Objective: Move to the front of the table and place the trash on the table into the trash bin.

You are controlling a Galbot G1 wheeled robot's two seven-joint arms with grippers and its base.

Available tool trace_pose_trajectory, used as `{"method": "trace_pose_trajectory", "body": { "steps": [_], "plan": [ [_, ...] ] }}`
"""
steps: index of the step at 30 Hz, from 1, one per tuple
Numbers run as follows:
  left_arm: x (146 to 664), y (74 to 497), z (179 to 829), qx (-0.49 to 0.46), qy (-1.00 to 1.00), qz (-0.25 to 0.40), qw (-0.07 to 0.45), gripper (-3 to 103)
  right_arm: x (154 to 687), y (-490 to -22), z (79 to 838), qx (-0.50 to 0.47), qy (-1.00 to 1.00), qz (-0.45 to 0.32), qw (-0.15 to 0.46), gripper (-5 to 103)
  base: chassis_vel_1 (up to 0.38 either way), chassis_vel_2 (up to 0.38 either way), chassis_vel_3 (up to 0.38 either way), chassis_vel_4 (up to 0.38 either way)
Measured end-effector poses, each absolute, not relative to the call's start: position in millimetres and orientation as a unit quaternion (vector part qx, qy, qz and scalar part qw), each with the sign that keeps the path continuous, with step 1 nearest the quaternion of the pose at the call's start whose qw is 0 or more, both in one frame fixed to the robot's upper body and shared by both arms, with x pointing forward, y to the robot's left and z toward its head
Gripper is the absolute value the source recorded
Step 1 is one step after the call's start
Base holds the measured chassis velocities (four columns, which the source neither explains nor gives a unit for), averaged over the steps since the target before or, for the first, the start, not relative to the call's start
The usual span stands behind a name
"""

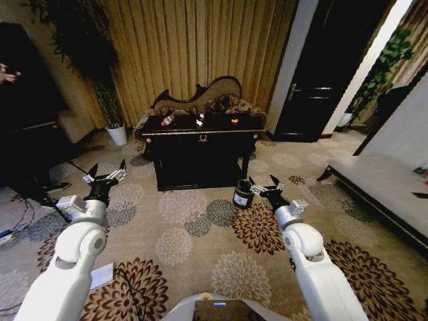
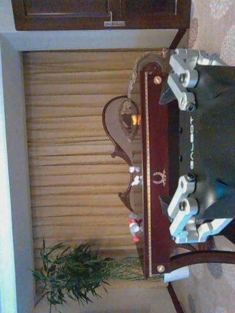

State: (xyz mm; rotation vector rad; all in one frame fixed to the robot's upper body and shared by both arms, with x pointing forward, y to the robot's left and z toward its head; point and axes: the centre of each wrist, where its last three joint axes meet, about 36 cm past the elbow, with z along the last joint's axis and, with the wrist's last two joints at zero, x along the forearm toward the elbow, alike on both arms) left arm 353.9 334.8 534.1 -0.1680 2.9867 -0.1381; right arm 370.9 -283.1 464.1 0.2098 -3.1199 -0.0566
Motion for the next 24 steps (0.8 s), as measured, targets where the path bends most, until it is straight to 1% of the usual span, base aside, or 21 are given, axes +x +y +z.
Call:
{"method": "trace_pose_trajectory", "body": {
  "steps": [24],
  "plan": [
    [348.8,334.0,532.5,-0.059,0.995,-0.044,0.073,100,367.8,-280.3,464.8,0.072,-0.997,-0.027,0.003,100,0.000,0.000,0.000,0.000]
  ]
}}
